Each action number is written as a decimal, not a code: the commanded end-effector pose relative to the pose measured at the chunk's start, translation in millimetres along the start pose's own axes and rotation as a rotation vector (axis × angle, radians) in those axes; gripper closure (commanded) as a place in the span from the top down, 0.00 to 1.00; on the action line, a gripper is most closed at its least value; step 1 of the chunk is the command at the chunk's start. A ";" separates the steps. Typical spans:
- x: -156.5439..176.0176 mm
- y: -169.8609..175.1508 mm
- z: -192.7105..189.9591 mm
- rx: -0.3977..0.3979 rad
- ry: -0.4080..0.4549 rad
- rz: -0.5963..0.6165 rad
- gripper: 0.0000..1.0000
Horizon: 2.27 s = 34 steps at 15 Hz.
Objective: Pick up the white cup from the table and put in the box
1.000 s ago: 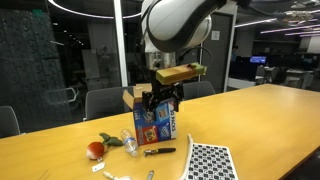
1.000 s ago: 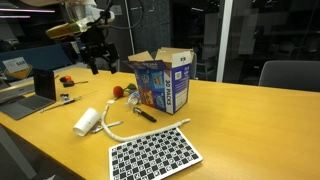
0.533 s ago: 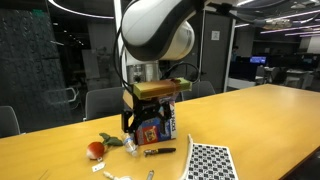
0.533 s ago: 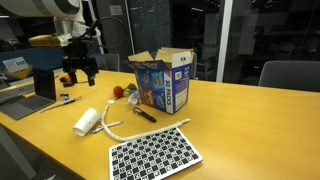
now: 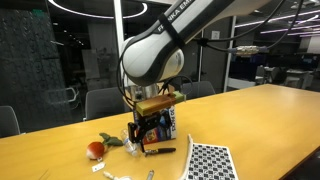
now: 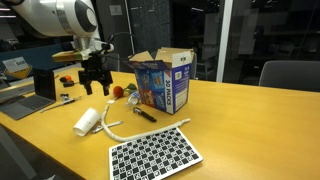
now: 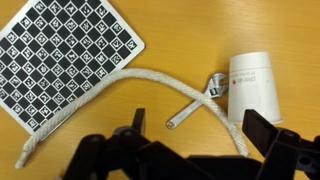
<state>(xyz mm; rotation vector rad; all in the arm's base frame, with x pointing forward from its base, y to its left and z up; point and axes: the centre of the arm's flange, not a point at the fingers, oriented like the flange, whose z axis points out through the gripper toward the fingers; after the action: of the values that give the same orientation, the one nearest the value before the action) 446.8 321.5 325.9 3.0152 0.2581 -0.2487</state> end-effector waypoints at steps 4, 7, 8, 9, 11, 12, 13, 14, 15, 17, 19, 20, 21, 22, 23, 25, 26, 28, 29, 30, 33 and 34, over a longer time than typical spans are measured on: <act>90.0 -17.0 46.9 -0.065 -0.001 0.047 1.00; 118.8 -30.2 75.7 -0.072 -0.043 0.059 1.00; 126.0 -33.3 78.3 -0.066 -0.053 0.067 1.00; 133.6 -34.3 77.8 -0.061 -0.062 0.081 1.00; 141.7 -31.3 63.3 -0.023 -0.090 0.121 1.00; 142.4 -30.2 54.8 -0.002 -0.091 0.143 1.00; 142.5 -29.7 45.4 0.021 -0.097 0.157 1.00; 140.0 -28.9 34.7 0.032 -0.096 0.179 1.00; 136.6 -29.3 25.8 0.054 -0.113 0.189 1.00; 122.3 -33.2 10.6 0.109 -0.157 0.204 1.00; 109.6 -45.1 3.8 0.161 -0.201 0.195 1.00; 103.6 -53.4 3.8 0.186 -0.233 0.179 1.00; 98.2 -60.7 2.0 0.209 -0.261 0.166 1.00; 92.9 -67.7 1.3 0.229 -0.290 0.153 1.00; 87.9 -74.3 4.4 0.246 -0.321 0.141 1.00; 78.2 -81.6 14.8 0.264 -0.370 0.128 1.00; 73.9 -84.5 20.6 0.264 -0.383 0.118 1.00; 68.1 -87.2 34.8 0.271 -0.418 0.102 1.00; 66.0 -87.2 40.6 0.265 -0.421 0.097 1.00; 65.0 -87.1 45.4 0.266 -0.427 0.092 1.00; 63.5 -91.9 61.8 0.234 -0.438 0.084 1.00; 63.1 -93.5 66.1 0.230 -0.447 0.082 1.00</act>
<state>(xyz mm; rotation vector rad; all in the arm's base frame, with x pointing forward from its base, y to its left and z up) 486.6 412.1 248.4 3.0730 0.0408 -0.9688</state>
